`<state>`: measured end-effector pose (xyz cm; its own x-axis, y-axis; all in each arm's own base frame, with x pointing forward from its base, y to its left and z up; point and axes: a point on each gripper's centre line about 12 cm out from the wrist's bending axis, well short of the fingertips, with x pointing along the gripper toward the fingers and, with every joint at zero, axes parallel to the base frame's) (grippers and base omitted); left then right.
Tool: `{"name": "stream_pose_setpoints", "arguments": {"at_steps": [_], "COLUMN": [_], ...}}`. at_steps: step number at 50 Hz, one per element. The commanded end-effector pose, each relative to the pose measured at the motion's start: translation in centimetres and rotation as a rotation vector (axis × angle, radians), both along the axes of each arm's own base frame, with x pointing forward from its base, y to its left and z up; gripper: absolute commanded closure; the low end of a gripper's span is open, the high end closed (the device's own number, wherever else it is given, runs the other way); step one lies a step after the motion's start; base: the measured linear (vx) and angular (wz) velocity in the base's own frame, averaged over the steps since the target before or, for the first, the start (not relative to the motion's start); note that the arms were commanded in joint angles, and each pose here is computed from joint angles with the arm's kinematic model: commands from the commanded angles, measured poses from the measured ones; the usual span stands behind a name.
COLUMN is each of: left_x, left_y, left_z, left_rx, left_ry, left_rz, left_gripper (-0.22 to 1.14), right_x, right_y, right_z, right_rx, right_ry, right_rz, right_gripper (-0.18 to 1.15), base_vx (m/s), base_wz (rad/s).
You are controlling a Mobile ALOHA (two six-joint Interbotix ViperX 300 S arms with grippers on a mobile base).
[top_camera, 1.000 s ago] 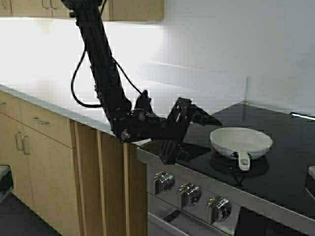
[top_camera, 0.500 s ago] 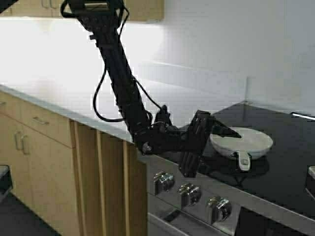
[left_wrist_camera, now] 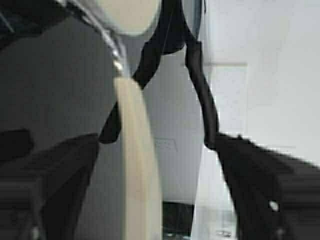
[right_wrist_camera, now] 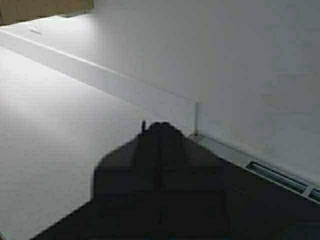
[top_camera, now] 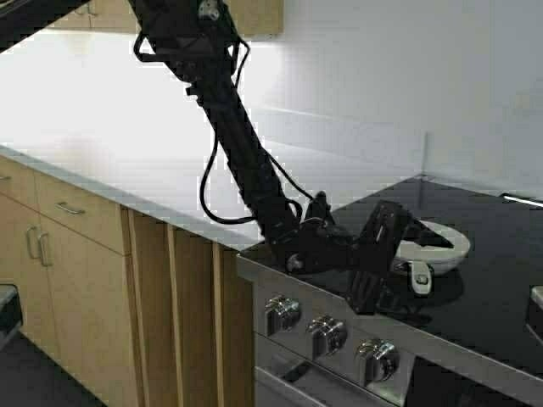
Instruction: Wash the pan
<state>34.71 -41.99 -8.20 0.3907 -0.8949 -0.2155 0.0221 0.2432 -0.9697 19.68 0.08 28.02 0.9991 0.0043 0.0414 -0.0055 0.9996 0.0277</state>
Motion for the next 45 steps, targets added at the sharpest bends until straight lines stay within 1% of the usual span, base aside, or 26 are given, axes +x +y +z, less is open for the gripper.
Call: {"name": "stream_pose_setpoints", "arguments": {"at_steps": [1,14,18,20,23,25,27,31,33,34,36,41,42,45], "left_x": [0.7,0.9,1.1,1.2,1.3,1.4,1.4,1.6,1.6,1.7,1.7,1.7,1.6,1.6], "left_y": [-0.9,-1.8,-2.0,-2.0,-2.0,-2.0,-1.9,-1.9,-1.9,-1.9,-1.9,-2.0,-2.0,-2.0], "left_z": [1.3,1.8,1.8,1.6,1.4,1.2,0.9,0.6,0.6,0.6,0.9,1.6,1.7,2.1], "left_rx": [-0.041,-0.064,-0.074,-0.077,-0.083,-0.088,-0.096,-0.118,-0.13,-0.137,-0.151,-0.184,-0.187,-0.201], "left_ry": [-0.018,-0.036,-0.035,-0.031,-0.021,-0.008,0.012,0.039,0.04,0.037,0.032,0.018,0.018,0.011], "left_rz": [0.004,-0.005,0.001,0.005,0.015,0.022,0.032,0.048,0.055,0.055,0.055,0.049,0.048,0.045], "left_gripper": [-0.1,-0.09,-0.05,0.0,0.13,0.27,0.43,0.85,1.0,1.05,1.04,0.85,0.83,0.85], "right_x": [0.2,0.2,0.2,0.2,0.2,0.2,0.2,0.2,0.2,0.2,0.2,0.2,0.2,0.2], "right_y": [0.0,0.0,0.0,0.0,0.0,0.0,0.0,0.0,0.0,0.0,0.0,0.0,0.0,0.0], "right_z": [0.3,0.4,0.3,0.3,0.3,0.4,0.3,0.4,0.4,0.4,0.3,0.4,0.4,0.3], "right_rx": [0.002,0.002,0.002,0.002,0.002,0.003,0.002,0.003,0.003,0.002,0.002,0.002,0.003,0.002], "right_ry": [-0.006,-0.008,-0.006,-0.005,-0.006,-0.006,-0.006,-0.008,-0.008,-0.008,-0.006,-0.006,-0.006,-0.005], "right_rz": [0.0,0.0,0.002,0.0,0.0,0.001,0.0,0.0,0.0,0.0,0.0,0.002,0.0,0.0], "right_gripper": [0.91,0.91,0.91,0.91,0.91,0.91,0.91,0.91,0.91,0.91,0.91,0.91,0.91,0.91], "base_vx": [0.0,0.0,0.0,0.0,0.0,0.0,0.0,0.0,0.0,0.0,0.0,0.0,0.0,0.0], "base_wz": [0.0,0.0,0.0,0.0,0.0,0.0,0.0,0.0,0.0,0.0,0.0,0.0,0.0,0.0]}}
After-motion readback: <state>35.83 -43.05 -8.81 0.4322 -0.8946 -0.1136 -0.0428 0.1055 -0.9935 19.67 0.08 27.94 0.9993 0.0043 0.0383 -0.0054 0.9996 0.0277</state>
